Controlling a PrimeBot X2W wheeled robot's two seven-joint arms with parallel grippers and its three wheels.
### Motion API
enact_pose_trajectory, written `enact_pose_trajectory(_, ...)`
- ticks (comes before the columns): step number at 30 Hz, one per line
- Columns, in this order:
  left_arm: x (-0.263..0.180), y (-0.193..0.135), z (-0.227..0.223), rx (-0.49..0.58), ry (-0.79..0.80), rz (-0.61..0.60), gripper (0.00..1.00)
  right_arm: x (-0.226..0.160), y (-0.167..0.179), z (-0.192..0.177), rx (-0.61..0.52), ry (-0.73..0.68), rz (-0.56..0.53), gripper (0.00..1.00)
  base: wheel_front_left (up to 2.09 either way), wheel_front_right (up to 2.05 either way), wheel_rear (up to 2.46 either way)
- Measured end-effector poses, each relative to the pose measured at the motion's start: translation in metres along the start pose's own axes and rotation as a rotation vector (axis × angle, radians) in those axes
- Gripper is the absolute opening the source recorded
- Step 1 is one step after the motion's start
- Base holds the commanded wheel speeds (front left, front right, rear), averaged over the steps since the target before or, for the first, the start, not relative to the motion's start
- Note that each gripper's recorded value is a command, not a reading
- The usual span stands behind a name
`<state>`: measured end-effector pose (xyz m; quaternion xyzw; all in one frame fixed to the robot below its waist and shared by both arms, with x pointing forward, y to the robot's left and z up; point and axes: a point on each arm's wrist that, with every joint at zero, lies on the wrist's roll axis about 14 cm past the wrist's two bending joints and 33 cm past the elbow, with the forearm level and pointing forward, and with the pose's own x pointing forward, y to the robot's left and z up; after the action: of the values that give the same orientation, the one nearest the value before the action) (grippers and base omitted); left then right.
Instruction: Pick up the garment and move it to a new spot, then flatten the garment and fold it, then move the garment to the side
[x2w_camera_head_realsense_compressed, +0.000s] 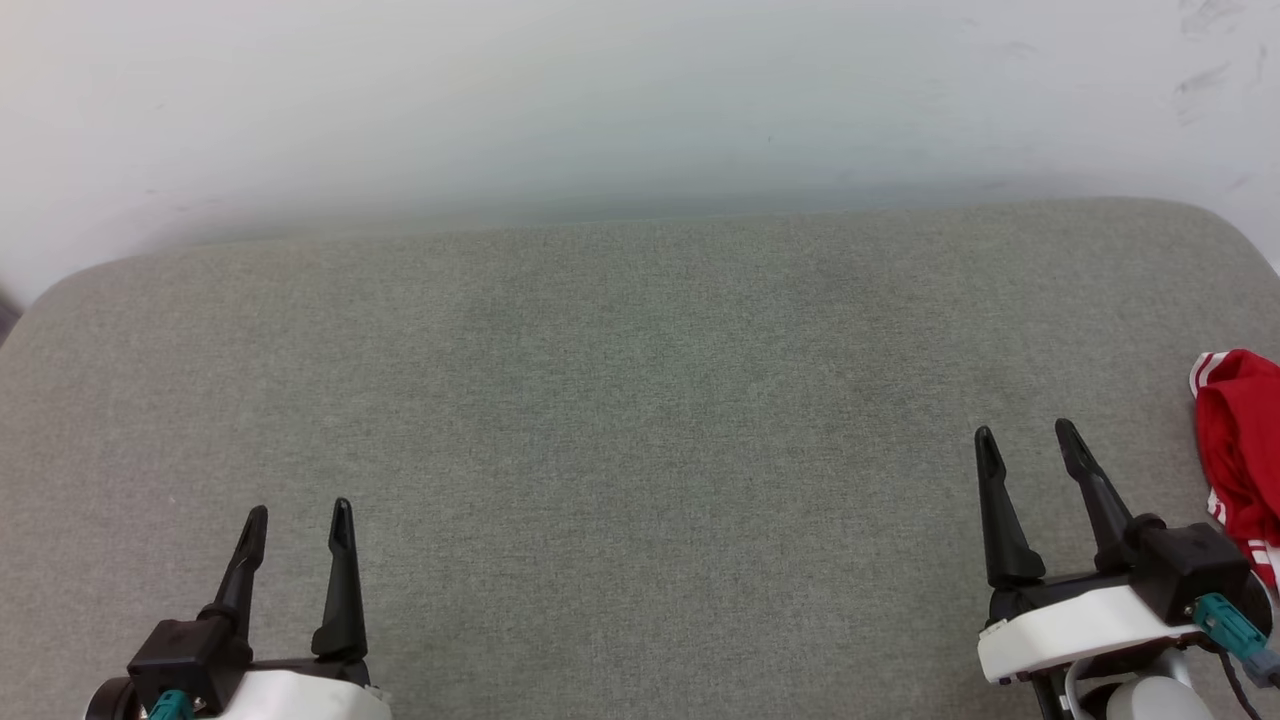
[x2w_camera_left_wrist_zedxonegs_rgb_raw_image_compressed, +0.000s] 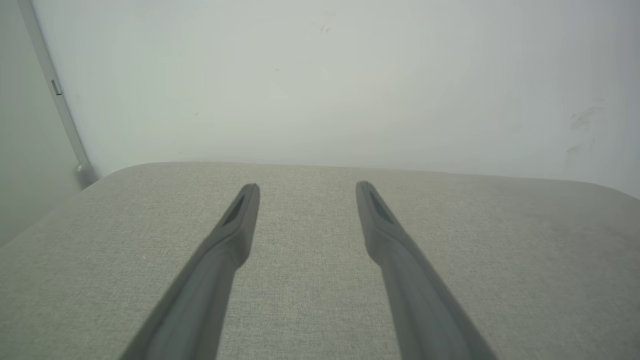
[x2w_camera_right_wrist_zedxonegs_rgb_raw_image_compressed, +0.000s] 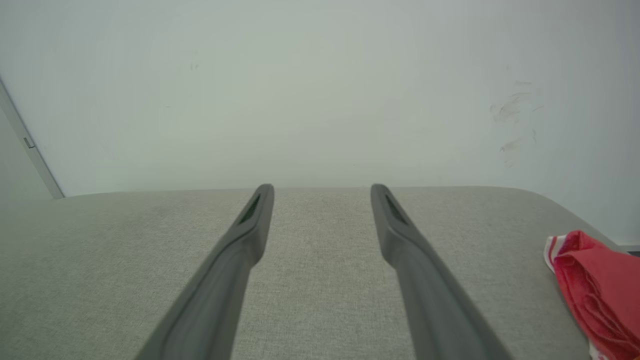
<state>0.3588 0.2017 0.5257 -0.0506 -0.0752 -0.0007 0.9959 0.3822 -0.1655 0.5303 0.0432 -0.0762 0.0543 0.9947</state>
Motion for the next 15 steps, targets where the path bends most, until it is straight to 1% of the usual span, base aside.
enact_pose_trajectory(2, 0.001, 0.001, 0.004, 0.000, -0.012, 0.002, 1.00, 0.000, 0.000, 0.000, 0.003, 0.000, 0.000, 1.00, 0.00, 0.00, 0.00)
enact_pose_trajectory(3, 0.001, 0.001, 0.005, 0.001, -0.016, 0.005, 0.00, 0.000, 0.000, -0.001, 0.003, 0.002, 0.001, 0.00, 0.00, 0.00, 0.00)
enact_pose_trajectory(8, -0.006, 0.003, -0.015, -0.011, 0.050, 0.015, 0.00, -0.011, -0.002, -0.023, 0.015, 0.077, -0.011, 0.00, 0.00, 0.00, 0.00)
enact_pose_trajectory(15, -0.009, 0.008, -0.023, -0.139, 0.087, 0.054, 0.00, -0.013, -0.008, -0.028, 0.146, 0.100, -0.054, 0.00, 0.00, 0.00, 0.00)
